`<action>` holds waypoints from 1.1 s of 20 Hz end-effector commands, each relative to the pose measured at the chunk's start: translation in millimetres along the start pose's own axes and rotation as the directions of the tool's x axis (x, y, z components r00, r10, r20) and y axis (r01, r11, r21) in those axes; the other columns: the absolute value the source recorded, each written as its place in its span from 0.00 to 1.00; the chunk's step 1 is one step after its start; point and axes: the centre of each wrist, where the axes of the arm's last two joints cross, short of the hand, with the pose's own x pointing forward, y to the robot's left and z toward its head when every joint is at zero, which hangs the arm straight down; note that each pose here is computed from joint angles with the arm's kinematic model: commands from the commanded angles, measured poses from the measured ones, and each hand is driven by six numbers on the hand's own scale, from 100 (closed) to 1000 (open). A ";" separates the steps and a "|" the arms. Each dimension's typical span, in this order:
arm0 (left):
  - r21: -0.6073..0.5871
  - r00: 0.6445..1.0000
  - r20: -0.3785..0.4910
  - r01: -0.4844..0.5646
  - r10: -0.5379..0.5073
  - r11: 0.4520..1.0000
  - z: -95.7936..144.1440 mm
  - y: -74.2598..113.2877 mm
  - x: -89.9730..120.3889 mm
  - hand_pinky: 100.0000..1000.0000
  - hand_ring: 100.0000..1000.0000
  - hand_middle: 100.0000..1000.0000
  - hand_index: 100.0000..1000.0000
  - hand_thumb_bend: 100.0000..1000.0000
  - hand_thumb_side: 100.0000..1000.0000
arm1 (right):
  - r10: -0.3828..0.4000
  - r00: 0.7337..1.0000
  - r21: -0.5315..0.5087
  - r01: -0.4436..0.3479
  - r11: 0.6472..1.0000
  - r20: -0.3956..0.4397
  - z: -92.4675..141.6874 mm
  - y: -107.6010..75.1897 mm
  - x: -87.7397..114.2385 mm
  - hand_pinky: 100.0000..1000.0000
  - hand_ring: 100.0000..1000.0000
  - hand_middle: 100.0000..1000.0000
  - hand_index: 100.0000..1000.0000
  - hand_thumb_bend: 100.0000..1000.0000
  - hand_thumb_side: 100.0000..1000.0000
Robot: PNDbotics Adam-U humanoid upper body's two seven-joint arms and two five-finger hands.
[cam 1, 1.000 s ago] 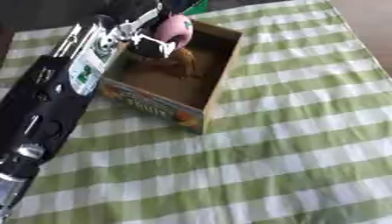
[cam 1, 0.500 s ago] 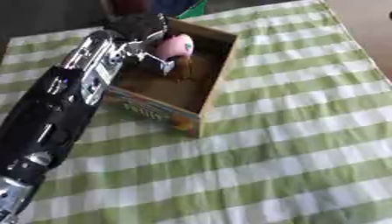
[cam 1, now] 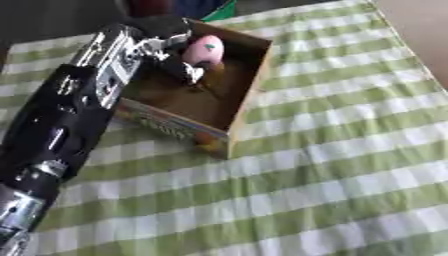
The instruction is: Pick up objects on the table and place them in the box.
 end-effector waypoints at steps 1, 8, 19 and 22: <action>0.042 1.000 -0.028 0.004 -0.002 0.999 9.6 16.0 -6.5 0.41 0.72 0.68 0.83 0.82 1.00 | -0.006 1.000 0.012 0.006 1.000 0.029 -4.0 0.3 6.8 0.72 0.82 0.49 0.85 0.00 1.00; 0.180 0.995 -0.064 -0.068 0.080 0.981 16.0 20.7 -7.0 0.53 0.80 0.75 0.90 0.68 1.00 | -0.010 1.000 0.012 0.010 1.000 0.023 -3.1 1.1 6.2 0.72 0.82 0.49 0.85 0.00 1.00; 0.689 0.900 0.154 -0.393 0.407 0.609 66.4 53.8 6.1 0.49 0.71 0.64 0.85 0.00 1.00 | 0.008 1.000 -0.016 -0.008 1.000 0.021 -1.2 -3.9 6.0 0.72 0.82 0.49 0.85 0.00 1.00; 0.724 0.858 0.229 -0.466 0.459 0.509 82.6 57.3 9.2 0.46 0.68 0.60 0.82 0.00 1.00 | 0.015 1.000 -0.025 -0.014 1.000 0.019 -0.4 -5.3 5.9 0.72 0.82 0.49 0.85 0.00 1.00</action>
